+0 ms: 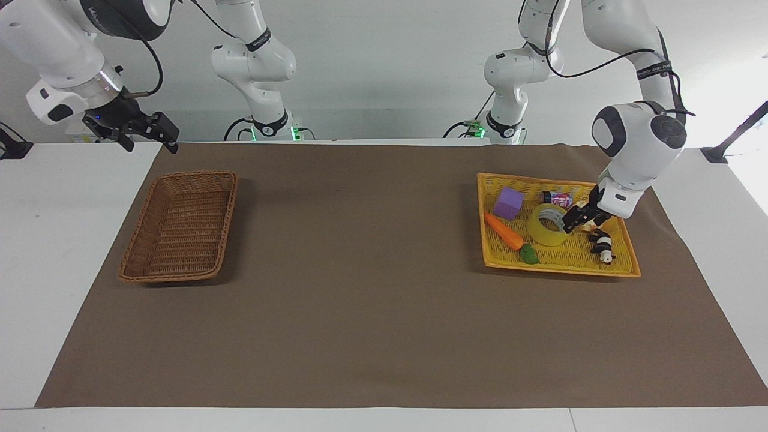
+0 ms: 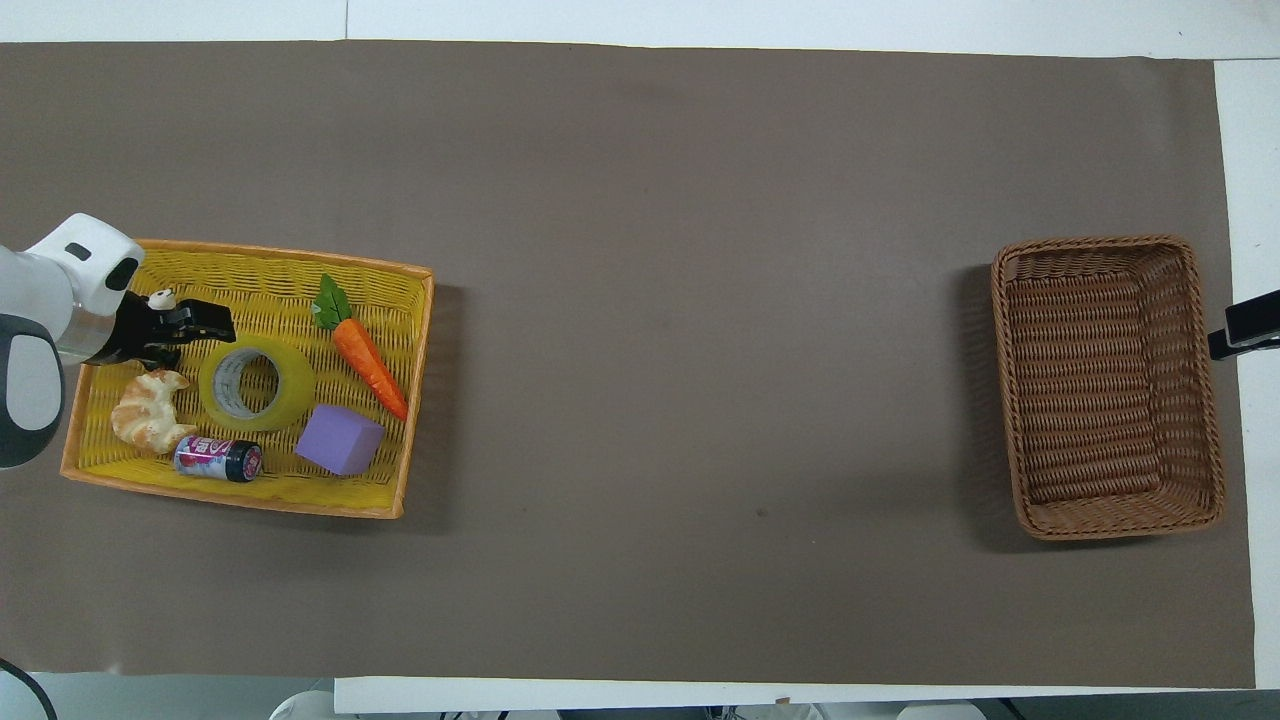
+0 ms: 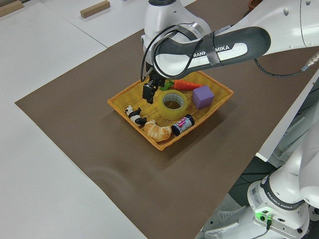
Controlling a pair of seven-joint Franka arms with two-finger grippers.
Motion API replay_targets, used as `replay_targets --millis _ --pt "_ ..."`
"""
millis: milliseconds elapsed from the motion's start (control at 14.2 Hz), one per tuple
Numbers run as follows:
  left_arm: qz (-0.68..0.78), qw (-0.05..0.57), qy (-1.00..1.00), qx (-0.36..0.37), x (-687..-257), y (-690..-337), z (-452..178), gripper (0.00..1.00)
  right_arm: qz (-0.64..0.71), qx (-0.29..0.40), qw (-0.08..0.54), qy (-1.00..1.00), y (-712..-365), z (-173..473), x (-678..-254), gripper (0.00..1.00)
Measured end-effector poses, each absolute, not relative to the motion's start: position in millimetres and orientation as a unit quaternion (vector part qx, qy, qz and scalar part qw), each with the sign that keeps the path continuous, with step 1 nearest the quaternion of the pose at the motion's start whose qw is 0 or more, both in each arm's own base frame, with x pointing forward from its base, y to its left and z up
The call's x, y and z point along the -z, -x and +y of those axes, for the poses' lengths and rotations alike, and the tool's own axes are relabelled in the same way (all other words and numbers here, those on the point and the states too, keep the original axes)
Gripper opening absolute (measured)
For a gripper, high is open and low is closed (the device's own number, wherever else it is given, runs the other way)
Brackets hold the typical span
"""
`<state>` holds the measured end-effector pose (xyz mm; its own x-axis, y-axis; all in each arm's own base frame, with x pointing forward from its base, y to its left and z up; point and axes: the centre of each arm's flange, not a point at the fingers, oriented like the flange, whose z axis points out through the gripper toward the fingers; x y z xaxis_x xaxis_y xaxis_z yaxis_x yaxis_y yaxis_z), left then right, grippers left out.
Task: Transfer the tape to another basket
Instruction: 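Reach the left gripper down into the yellow basket onto the tape roll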
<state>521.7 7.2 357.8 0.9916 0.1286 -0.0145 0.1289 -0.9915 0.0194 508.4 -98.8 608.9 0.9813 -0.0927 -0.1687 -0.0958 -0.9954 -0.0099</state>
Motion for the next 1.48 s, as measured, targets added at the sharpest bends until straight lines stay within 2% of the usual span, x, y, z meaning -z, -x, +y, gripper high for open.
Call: replay_targets --millis 915,1338,1408,1479 --pt "0.033 0.008 -0.999 0.037 -330 -493 5 0.99 0.047 -0.084 0.009 0.995 -508 -99 -609 1.00" --pt "0.019 0.008 -0.999 0.042 -317 -483 4 0.96 0.047 -0.084 0.009 0.995 -508 -99 -609 1.00" --pt "0.017 0.008 -0.999 0.041 -316 -483 3 0.93 0.047 -0.084 0.009 0.995 -508 -99 -609 1.00" --pt "0.015 0.008 -0.999 0.040 -316 -483 1 0.82 0.047 -0.084 0.009 0.995 -508 -99 -609 1.00"
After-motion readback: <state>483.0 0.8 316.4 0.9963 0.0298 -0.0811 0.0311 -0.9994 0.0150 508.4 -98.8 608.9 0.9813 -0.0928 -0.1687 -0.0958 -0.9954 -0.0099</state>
